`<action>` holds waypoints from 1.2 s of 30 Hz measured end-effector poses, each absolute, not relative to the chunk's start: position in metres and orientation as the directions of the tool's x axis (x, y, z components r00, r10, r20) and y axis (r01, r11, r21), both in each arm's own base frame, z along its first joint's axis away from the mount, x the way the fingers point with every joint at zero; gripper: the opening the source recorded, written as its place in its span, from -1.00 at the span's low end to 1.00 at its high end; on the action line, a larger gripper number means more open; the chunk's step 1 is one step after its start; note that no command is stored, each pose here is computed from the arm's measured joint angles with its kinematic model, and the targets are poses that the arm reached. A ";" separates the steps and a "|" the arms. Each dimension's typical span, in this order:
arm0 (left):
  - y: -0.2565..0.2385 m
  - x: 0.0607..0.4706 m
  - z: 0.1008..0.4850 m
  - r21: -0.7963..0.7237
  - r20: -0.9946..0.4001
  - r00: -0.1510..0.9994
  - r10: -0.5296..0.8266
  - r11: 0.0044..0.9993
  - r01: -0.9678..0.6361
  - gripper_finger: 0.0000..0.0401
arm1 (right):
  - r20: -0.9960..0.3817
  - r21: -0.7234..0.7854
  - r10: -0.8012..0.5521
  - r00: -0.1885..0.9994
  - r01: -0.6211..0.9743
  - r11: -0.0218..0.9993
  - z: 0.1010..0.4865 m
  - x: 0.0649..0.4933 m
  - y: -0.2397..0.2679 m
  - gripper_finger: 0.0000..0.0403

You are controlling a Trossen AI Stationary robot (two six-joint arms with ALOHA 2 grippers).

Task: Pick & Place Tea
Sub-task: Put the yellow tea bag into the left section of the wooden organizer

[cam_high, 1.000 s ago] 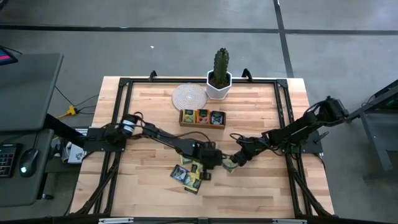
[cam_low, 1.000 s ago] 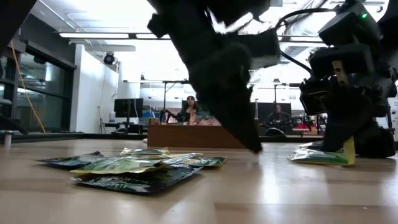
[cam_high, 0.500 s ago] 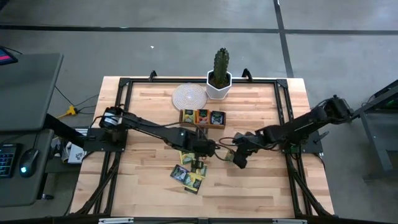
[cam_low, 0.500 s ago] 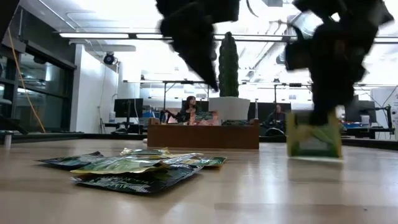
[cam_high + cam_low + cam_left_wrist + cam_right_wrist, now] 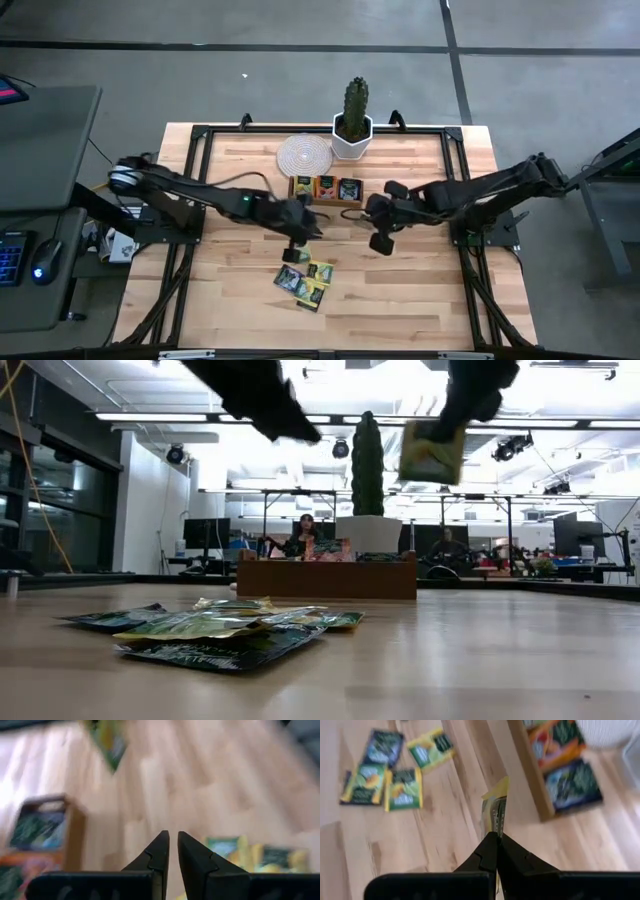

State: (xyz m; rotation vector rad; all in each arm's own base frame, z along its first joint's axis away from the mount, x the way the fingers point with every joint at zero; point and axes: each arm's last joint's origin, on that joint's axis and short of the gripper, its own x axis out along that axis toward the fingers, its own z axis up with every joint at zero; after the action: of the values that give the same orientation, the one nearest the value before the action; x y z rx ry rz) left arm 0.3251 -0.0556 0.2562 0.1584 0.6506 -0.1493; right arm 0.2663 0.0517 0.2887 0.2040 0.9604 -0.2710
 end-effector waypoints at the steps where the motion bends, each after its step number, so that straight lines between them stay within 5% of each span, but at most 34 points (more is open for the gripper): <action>1: -0.053 0.319 0.256 0.064 -0.561 0.817 -0.133 0.977 0.203 -0.81 | -0.821 0.051 -0.135 0.555 0.306 0.951 0.293 0.268 0.050 -1.00; 9: -0.024 0.286 0.249 -0.085 -0.305 0.923 -0.236 0.972 0.221 -0.81 | -0.751 0.112 -0.050 0.659 0.202 0.973 0.319 0.287 0.041 -1.00; 18: 0.016 0.282 0.254 -0.172 -0.192 0.941 -0.280 0.953 0.248 -0.76 | -0.745 0.098 -0.032 0.666 0.157 0.983 0.331 0.327 0.045 -1.00; 30: 0.025 0.281 0.256 -0.186 -0.171 0.944 -0.281 0.951 0.249 0.07 | -0.787 0.045 -0.076 0.612 0.180 0.983 0.334 0.358 0.040 -1.00; 36: 0.026 0.281 0.256 -0.186 -0.173 0.951 -0.256 0.957 0.223 0.26 | -0.775 0.051 -0.087 0.626 0.199 0.979 0.336 0.360 0.032 -1.00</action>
State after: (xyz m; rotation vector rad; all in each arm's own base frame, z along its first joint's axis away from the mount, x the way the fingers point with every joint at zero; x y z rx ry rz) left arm 0.2814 0.0260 0.2562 -0.1655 0.1974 -0.2447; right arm 0.3598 0.0324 0.3356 0.1363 0.8797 -0.1646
